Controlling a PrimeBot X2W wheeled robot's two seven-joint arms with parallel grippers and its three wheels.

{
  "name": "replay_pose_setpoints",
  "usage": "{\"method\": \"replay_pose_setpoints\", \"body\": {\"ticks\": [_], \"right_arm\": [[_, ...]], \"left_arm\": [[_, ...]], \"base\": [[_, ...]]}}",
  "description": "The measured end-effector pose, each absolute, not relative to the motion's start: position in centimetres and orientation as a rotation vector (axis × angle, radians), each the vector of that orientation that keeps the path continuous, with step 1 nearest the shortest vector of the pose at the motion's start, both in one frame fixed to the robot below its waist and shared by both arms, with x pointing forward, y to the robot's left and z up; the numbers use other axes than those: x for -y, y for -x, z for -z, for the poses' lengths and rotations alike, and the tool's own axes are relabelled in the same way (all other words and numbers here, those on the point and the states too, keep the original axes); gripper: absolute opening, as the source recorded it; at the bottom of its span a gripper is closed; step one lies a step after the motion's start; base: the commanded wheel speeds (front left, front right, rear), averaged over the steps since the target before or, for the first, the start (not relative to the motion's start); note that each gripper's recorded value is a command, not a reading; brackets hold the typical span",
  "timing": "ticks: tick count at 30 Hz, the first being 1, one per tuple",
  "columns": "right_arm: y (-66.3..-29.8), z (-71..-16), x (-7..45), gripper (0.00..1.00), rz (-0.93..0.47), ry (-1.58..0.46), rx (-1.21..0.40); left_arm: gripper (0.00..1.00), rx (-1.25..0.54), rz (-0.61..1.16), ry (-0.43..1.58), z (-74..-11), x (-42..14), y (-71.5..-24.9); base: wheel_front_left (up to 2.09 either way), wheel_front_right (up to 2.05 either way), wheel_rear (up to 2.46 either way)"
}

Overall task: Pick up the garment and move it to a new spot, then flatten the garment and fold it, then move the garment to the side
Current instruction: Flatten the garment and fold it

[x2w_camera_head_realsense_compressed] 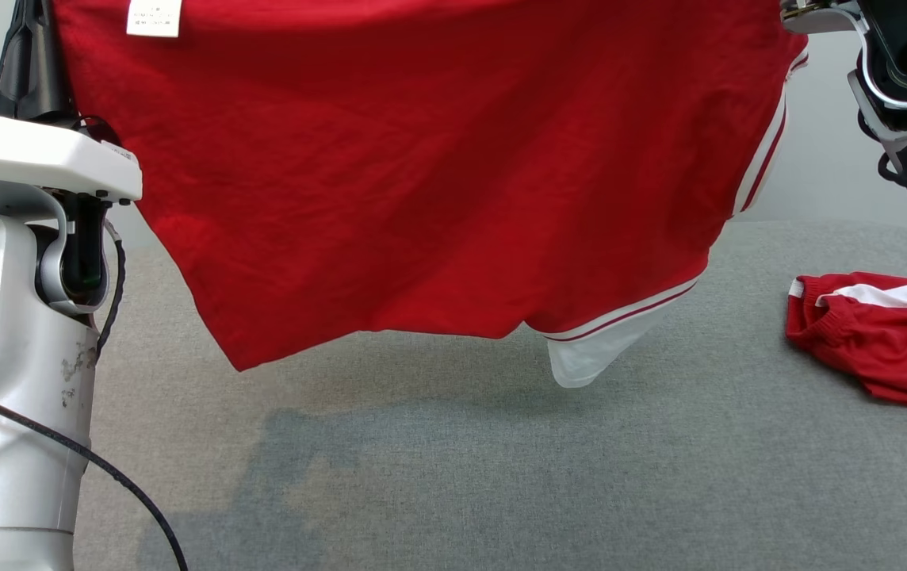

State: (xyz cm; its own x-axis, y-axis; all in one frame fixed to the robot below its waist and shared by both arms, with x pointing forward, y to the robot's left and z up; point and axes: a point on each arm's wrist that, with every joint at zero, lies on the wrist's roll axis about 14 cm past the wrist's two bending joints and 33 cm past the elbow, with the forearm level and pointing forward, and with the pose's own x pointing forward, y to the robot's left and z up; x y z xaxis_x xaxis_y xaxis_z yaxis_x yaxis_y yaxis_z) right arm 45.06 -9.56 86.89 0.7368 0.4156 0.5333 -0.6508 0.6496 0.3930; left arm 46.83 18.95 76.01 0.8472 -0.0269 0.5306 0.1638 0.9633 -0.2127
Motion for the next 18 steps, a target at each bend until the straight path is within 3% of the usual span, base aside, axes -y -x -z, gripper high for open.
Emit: {"method": "replay_pose_setpoints", "body": {"ticks": [18], "right_arm": [[-48.9,-84.1,9.9,0.00,-0.546,-0.587,0.326]], "left_arm": [[0.00,0.426,0.105,0.270,-73.1,-18.7,-49.5]], "base": [[0.00,0.00,0.00]]}}
